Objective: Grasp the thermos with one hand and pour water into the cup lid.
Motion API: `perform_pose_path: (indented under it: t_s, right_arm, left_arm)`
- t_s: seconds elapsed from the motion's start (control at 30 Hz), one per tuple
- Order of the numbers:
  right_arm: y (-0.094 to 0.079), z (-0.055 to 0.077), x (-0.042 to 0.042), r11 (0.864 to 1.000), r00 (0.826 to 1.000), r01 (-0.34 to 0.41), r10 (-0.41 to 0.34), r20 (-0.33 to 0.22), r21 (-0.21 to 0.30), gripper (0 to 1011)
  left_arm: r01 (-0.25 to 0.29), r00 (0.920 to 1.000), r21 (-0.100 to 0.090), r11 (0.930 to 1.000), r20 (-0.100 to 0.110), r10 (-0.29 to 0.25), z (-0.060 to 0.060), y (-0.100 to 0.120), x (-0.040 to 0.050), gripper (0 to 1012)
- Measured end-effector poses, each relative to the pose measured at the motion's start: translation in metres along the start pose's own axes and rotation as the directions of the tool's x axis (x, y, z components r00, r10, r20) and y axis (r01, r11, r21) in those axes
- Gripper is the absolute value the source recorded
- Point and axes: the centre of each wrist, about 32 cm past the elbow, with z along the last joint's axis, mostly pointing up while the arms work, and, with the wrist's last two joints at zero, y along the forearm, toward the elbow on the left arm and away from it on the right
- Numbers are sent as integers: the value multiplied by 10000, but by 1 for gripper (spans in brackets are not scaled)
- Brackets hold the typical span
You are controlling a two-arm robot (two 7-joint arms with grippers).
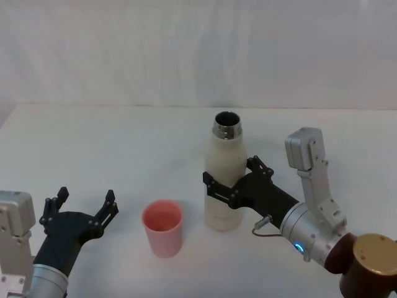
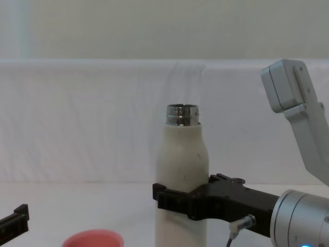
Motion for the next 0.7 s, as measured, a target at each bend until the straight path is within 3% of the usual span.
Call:
perform_pose_path:
  t_s: [0.7]
  right_arm:
    - [-22,-13,6,9999,10000,47,-47,-23,-100,957]
  left_arm:
    - [-1,10000,0,10000,0,1,0,0,0,1001]
